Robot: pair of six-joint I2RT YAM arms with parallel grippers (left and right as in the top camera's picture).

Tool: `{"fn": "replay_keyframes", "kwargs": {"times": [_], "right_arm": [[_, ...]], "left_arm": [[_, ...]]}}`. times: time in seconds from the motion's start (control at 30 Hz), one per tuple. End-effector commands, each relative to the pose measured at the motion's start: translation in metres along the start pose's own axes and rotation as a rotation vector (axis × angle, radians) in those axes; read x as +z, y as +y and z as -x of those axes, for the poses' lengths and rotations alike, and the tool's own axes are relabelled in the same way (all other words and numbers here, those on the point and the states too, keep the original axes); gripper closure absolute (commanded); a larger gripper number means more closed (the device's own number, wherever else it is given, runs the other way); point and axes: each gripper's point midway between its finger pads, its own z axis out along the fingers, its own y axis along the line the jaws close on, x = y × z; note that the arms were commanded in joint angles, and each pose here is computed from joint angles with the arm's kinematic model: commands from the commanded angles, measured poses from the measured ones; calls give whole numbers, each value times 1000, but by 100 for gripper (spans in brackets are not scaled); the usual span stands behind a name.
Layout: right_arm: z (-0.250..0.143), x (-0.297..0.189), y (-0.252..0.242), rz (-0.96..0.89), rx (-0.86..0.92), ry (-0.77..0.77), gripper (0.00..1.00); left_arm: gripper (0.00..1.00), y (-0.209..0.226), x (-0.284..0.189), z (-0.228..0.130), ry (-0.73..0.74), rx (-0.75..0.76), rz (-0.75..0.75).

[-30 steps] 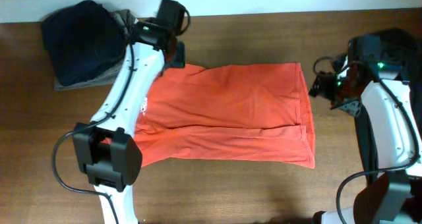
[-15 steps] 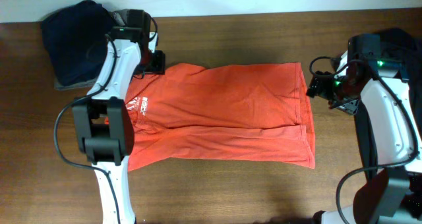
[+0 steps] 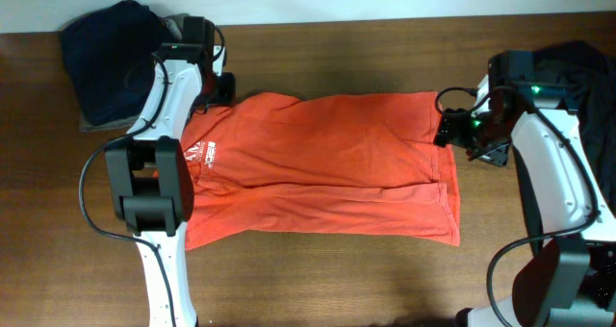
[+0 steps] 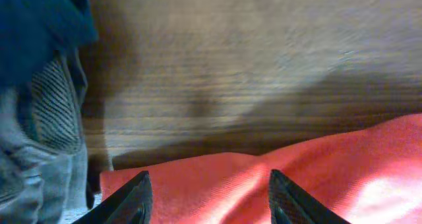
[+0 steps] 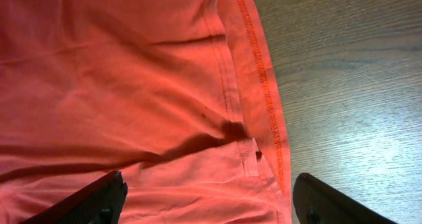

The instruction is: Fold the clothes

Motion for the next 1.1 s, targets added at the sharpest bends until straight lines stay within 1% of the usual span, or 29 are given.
{"fn": "replay_keyframes", "kwargs": {"times": [0.0, 0.13, 0.17, 0.23, 0.33, 0.43, 0.47, 0.67, 0.77, 0.9, 1.0, 1.07], "right_arm": [[-1, 4, 2, 4, -16, 9, 14], [-1, 4, 2, 4, -16, 9, 15], [-1, 4, 2, 4, -16, 9, 15], [0, 4, 2, 4, -16, 9, 16], [0, 4, 2, 4, -15, 9, 19], [-1, 4, 2, 4, -15, 9, 22], [0, 4, 2, 4, -15, 8, 22], [-1, 5, 2, 3, -14, 13, 28], [-4, 10, 1, 0, -8, 30, 32], [-16, 26, -1, -8, -5, 66, 37], [-23, 36, 0, -10, 4, 79, 37], [-27, 41, 1, -11, -3, 89, 37]], "left_arm": [[44, -3, 21, -13, 58, -10, -16], [45, -3, 22, -15, 65, -10, -16], [48, -3, 22, -15, 64, -10, -17], [58, -5, 22, -15, 67, -2, -32], [78, -5, 24, -16, 71, 0, -34], [95, -5, 22, -15, 68, 0, -31], [99, -5, 19, -13, 64, 0, -29], [99, 2, -24, 9, 6, 0, 15], [95, 15, -48, 14, -10, -41, 93], [94, 29, -72, 4, 20, -102, 178], [94, 36, -79, -9, 62, -148, 218], [88, 36, -81, -18, 98, -146, 222]]}}
